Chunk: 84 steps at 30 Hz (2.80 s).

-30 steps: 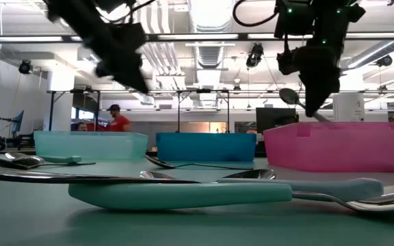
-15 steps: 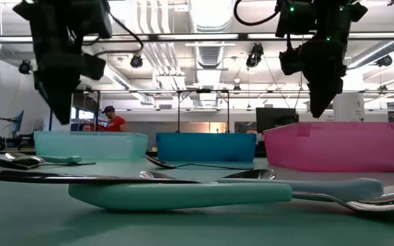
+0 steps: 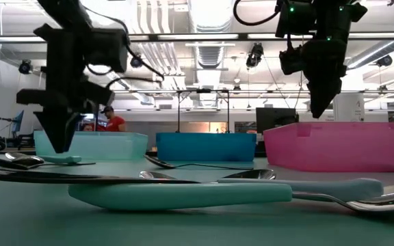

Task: Sort silverware by color (type)
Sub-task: Put the green spoon into the blue bin

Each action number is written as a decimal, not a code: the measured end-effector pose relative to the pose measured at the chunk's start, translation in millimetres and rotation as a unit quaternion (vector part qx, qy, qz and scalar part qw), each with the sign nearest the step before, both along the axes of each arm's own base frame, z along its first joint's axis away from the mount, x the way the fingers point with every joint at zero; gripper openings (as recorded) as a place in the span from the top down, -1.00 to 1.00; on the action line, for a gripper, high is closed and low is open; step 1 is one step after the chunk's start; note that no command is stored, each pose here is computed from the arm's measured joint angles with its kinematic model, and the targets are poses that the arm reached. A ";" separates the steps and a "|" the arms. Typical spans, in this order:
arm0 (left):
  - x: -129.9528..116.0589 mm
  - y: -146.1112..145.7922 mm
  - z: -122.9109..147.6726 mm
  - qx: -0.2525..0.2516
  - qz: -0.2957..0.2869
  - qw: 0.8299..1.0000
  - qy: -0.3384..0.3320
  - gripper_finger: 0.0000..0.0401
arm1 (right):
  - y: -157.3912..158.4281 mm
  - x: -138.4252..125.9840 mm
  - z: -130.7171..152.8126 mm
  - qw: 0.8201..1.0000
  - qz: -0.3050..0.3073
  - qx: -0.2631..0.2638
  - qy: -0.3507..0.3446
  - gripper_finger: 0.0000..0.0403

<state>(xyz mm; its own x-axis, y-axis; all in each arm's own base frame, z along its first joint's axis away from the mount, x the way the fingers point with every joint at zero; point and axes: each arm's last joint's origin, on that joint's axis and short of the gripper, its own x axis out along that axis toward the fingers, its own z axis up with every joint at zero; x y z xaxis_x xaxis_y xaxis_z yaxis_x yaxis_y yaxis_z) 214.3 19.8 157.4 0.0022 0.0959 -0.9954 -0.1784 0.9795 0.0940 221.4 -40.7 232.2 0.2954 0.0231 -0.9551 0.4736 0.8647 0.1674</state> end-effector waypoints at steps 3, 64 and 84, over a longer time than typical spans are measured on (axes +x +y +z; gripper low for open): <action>3.3 0.3 -8.1 -0.001 -0.018 1.000 0.018 0.64 | 0.0 0.0 0.0 1.000 0.002 -0.001 0.000 0.21; 38.1 12.7 29.8 0.155 0.071 0.983 -0.073 0.73 | -0.2 0.8 0.1 1.000 0.000 -0.002 -0.004 0.34; 19.2 18.8 97.7 0.346 0.286 0.854 -0.262 0.73 | -3.3 0.3 0.1 0.998 0.012 -0.059 0.006 0.35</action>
